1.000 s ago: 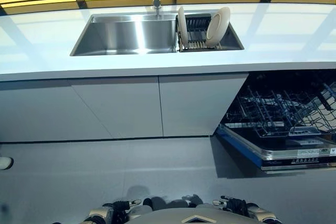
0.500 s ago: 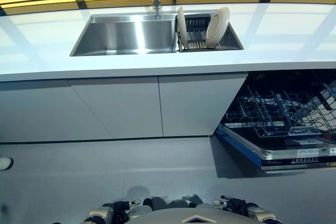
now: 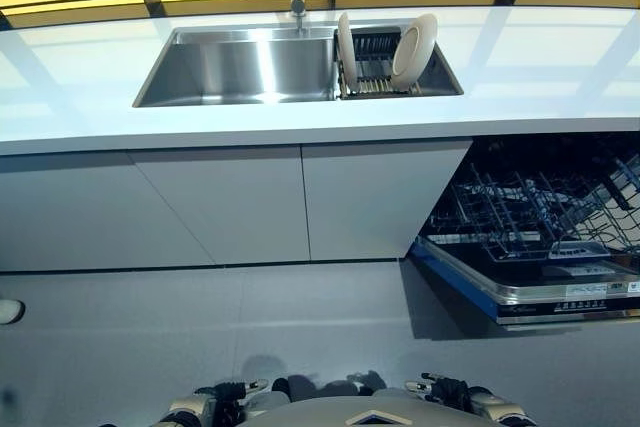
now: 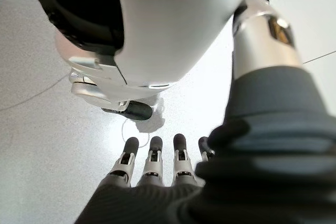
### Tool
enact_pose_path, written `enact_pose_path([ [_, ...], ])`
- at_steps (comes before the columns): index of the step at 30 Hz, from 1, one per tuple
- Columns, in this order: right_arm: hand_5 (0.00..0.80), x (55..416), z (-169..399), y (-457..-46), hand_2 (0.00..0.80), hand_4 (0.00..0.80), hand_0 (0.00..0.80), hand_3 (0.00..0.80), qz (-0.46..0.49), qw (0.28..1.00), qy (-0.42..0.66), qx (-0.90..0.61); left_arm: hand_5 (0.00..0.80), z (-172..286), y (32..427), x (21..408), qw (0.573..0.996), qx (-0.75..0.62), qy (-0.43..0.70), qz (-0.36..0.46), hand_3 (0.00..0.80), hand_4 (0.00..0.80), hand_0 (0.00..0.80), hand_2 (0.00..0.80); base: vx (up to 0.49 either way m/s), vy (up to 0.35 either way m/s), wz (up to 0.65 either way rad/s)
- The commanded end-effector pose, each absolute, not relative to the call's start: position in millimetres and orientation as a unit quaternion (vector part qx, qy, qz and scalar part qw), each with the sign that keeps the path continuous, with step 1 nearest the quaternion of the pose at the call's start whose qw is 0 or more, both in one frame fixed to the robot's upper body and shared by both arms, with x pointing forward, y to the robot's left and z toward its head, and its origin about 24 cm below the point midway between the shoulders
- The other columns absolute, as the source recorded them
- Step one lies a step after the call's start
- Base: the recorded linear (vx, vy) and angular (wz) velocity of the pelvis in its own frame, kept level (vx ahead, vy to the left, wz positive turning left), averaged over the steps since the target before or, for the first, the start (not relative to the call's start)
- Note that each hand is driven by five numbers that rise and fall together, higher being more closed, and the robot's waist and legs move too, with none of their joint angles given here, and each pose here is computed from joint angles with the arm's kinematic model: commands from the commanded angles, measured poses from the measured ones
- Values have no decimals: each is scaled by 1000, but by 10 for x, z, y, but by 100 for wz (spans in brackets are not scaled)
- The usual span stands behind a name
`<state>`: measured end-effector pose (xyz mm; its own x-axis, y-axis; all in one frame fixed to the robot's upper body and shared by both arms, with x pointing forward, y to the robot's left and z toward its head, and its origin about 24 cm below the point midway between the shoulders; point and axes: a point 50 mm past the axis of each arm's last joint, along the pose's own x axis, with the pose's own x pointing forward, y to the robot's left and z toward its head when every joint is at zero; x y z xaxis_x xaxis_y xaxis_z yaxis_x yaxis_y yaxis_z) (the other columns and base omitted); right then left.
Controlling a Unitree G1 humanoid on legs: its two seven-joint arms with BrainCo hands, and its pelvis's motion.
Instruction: Take plates into dishwasher
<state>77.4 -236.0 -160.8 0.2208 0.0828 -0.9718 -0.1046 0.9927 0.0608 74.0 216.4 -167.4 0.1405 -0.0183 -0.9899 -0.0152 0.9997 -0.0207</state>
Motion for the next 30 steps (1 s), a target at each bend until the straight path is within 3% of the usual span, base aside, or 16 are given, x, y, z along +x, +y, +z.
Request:
enact_pose_path([
  [1,0,1121,-1541,-2253,0,0,0,0,98,803,587,-11,0,-1632,2199,961,771,-78,627,81,0,0,0,0,-66,-128,12],
  [11,0,1031,-1549,-2319,0,0,0,0,84,804,588,18,0,-1683,2290,624,759,-90,634,117,0,0,0,0,318,101,-20],
  [30,0,1095,-1546,-2182,0,0,0,0,100,819,564,37,0,-1606,2420,843,774,-32,631,50,0,0,0,0,177,70,-11],
])
